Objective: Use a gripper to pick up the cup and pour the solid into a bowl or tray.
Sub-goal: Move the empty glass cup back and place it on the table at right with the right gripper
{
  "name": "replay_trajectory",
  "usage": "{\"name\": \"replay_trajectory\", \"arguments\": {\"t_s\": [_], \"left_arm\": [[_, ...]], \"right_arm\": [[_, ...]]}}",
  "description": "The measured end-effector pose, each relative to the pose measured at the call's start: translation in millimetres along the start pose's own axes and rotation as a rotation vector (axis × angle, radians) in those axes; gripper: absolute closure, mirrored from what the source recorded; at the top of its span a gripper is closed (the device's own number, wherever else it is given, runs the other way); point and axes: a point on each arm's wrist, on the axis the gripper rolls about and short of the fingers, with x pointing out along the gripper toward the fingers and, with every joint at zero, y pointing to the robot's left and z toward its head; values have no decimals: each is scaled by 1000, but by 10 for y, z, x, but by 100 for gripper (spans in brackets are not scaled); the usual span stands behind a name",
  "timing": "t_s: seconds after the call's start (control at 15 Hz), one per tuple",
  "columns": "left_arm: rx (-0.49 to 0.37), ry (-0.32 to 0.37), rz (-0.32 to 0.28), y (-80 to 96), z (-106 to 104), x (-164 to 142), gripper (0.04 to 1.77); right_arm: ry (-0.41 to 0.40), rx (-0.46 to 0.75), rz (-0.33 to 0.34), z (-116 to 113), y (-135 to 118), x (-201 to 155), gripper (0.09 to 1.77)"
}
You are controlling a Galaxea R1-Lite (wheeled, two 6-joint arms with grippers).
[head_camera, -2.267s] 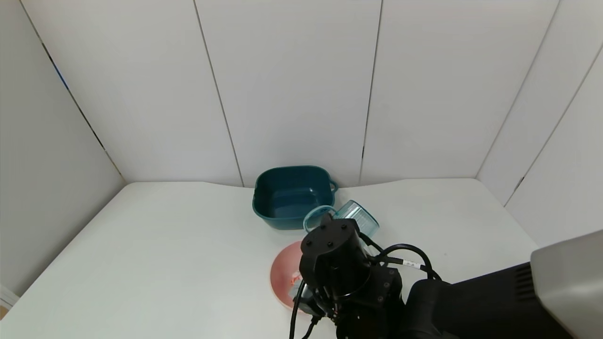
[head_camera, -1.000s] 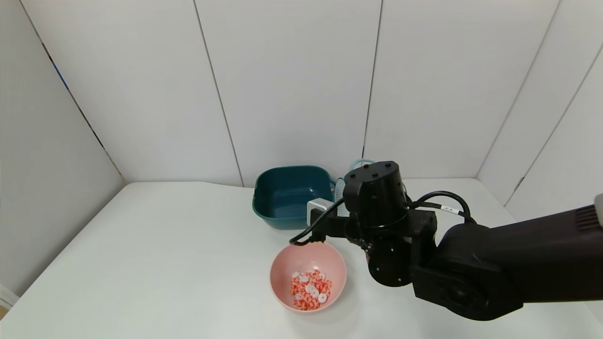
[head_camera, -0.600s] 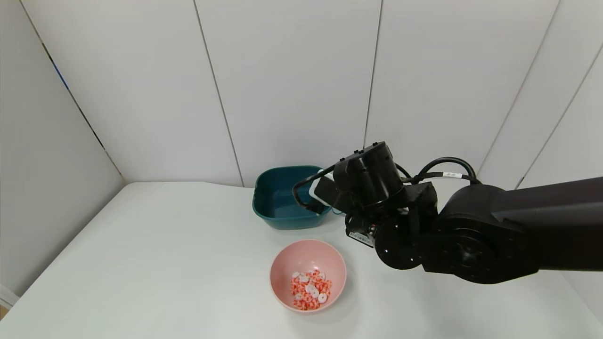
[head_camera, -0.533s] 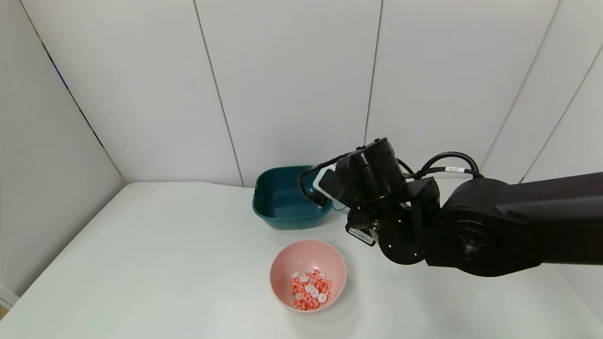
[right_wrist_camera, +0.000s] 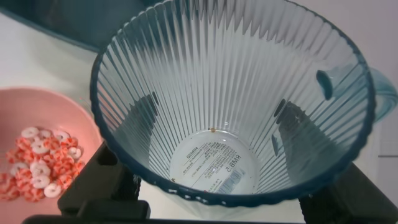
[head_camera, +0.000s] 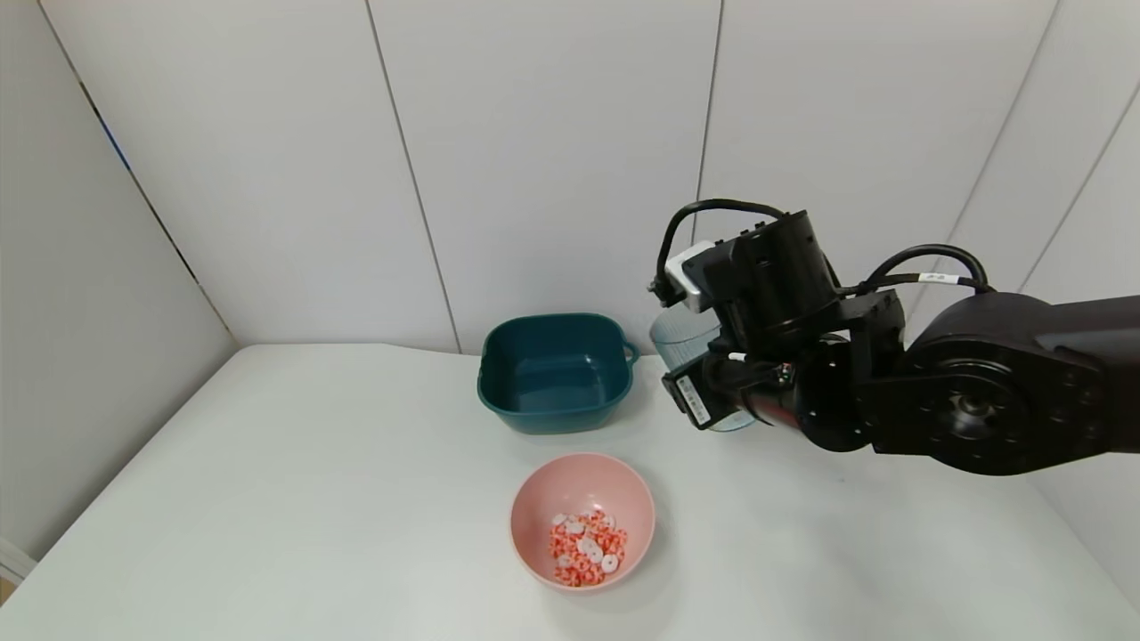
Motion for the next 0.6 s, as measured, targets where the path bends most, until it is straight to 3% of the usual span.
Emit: {"name": "replay_trajectory", "arguments": {"t_s": [0.13,0.4,0.6], "left_arm": [[0,0,0,0,0,0,9],[0,0,1,0,0,0,9],[0,0,0,0,0,0,9]], "right_arm": [[-23,77,2,-29,-42,35,49],[-189,225,-25,-64,-174,180,49],[-266,297,-63,-192,-244,360,49]]}}
